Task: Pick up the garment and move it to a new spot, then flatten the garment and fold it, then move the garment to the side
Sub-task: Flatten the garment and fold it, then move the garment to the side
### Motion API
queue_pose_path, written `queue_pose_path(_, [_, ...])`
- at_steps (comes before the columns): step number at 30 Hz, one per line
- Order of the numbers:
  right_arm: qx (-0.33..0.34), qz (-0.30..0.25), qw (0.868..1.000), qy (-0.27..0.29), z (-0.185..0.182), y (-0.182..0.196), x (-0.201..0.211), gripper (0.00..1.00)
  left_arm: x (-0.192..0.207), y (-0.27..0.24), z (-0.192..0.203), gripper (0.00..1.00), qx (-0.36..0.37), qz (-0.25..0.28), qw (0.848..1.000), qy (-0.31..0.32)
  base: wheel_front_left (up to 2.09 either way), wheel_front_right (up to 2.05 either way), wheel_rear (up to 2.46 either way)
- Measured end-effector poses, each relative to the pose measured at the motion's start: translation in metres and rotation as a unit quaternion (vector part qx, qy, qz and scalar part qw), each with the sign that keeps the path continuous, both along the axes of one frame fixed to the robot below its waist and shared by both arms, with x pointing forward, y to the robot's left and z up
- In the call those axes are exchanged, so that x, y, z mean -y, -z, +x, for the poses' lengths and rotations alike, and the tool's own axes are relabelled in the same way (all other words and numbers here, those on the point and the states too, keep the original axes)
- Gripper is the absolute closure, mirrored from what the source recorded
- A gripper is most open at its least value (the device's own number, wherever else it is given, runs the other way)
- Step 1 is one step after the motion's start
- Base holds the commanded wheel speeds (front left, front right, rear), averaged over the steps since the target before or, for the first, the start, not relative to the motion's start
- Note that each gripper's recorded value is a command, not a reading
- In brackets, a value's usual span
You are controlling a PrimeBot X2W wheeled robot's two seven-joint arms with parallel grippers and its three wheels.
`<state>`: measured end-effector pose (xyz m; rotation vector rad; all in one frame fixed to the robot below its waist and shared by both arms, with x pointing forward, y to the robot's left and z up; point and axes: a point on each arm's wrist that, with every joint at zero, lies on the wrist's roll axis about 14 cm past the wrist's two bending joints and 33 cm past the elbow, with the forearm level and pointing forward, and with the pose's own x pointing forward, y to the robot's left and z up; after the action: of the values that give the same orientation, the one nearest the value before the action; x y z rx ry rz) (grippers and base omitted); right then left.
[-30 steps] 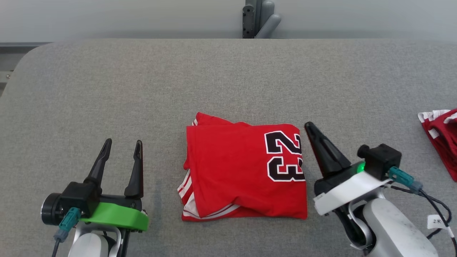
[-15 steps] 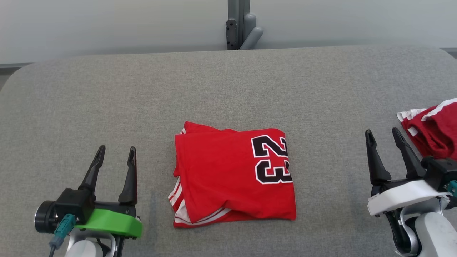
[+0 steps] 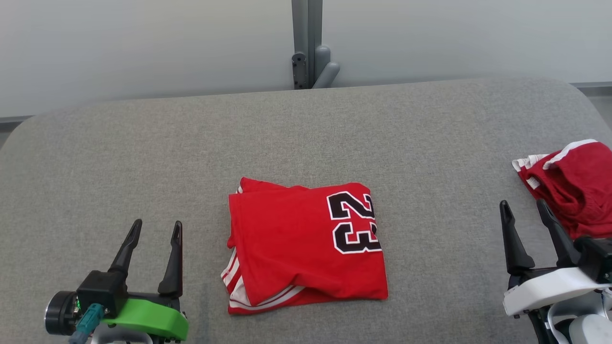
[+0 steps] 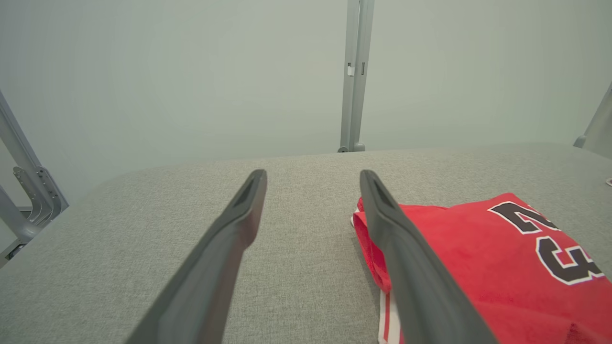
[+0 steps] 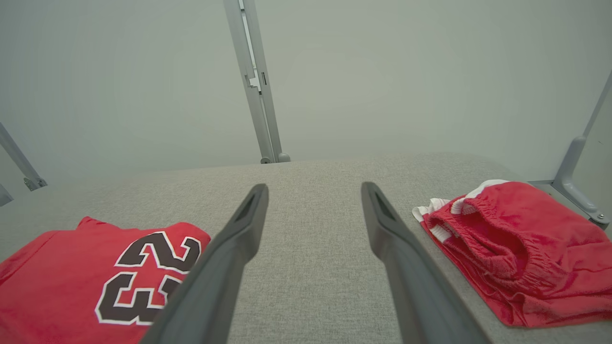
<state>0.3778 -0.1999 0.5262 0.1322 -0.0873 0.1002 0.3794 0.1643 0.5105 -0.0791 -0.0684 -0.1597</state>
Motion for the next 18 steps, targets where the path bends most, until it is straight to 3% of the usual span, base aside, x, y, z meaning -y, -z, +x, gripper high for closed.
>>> queue_pose_path(18, [-0.011, -0.004, 1.000, 0.010, -0.017, -0.001, 0.005, 0.00, -0.001, -0.005, -0.010, 0.00, -0.003, 0.003, 1.000, 0.002, 0.00, 0.00, 0.00])
